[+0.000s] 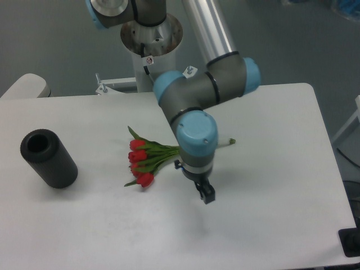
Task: Place the flowers on the table
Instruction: 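Raise the open gripper up and away from the tulips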
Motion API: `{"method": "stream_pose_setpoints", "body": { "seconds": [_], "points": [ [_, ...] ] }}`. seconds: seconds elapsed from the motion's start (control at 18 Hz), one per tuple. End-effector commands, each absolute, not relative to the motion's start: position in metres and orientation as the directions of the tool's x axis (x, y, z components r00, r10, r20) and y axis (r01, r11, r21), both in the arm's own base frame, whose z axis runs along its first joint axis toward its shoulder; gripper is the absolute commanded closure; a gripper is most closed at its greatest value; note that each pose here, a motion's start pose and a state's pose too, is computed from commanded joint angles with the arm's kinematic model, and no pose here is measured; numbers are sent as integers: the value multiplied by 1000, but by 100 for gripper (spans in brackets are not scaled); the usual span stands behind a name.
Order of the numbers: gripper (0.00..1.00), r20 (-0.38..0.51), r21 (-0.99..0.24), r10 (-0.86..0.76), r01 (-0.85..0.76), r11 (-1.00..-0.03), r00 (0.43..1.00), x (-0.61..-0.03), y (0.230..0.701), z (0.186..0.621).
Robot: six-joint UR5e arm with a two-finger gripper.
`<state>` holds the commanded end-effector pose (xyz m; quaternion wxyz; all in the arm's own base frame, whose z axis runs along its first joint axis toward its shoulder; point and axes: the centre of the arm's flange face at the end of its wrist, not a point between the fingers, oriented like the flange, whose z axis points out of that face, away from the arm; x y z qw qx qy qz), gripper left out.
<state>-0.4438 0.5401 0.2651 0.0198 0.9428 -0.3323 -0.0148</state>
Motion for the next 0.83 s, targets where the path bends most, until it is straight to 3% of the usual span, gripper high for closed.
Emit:
{"method": "stream_pose_setpoints", "body": {
  "seconds": [0.39,0.83],
  "points": [
    [0,-47,44,-590,-589,-807,806,-498,541,260],
    [0,-37,24,-583,-582,-813,812,-499,537,254]
  ]
}}
